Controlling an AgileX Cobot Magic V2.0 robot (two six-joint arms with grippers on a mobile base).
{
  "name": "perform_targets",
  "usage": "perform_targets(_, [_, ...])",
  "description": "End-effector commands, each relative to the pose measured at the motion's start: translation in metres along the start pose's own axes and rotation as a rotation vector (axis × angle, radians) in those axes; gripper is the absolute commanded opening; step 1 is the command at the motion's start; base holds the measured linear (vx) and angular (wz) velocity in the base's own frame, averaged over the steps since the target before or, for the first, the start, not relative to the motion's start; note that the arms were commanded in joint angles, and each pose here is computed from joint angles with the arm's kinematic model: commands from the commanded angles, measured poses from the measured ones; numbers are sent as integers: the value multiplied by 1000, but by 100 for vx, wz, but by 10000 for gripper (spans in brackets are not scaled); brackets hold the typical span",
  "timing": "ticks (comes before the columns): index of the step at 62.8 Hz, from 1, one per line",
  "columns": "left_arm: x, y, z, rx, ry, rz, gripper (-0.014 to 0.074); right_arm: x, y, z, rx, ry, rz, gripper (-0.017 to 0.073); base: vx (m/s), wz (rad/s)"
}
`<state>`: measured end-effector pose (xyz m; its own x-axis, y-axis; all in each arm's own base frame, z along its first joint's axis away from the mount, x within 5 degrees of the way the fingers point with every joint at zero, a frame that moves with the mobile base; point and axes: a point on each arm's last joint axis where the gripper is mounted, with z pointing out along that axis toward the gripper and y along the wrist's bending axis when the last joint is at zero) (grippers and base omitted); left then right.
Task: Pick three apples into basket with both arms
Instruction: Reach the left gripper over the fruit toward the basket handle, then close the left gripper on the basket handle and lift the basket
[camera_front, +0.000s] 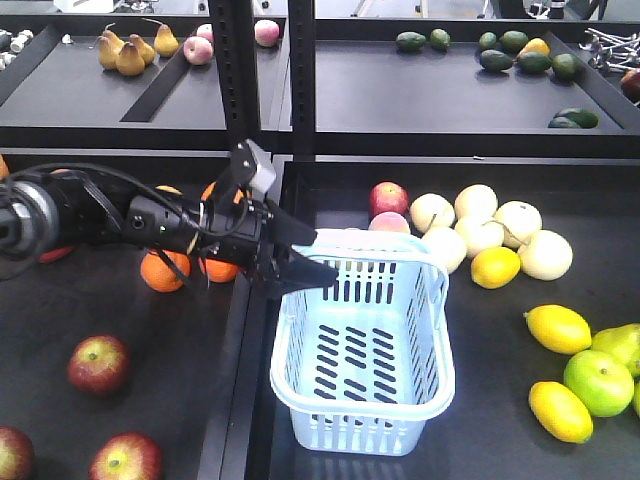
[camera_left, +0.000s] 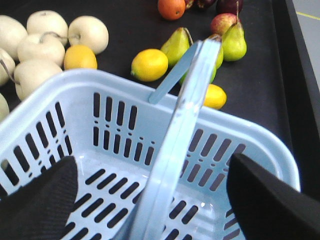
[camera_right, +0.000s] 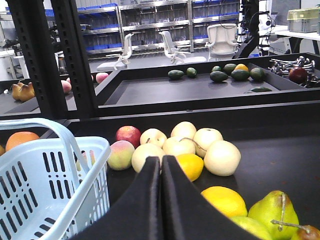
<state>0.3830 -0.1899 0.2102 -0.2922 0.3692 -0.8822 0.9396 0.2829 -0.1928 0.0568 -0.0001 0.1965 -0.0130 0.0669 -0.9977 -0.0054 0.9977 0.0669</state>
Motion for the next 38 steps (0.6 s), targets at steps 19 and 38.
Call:
perform_targets(19, [-8, -1, -2, -15, 23, 18, 455, -3, 1, -1, -7, -70, -12, -8, 0, 0])
perform_targets(38, [-16, -12, -6, 68, 6, -156, -9, -3, 1, -1, -7, -70, -12, -8, 0, 0])
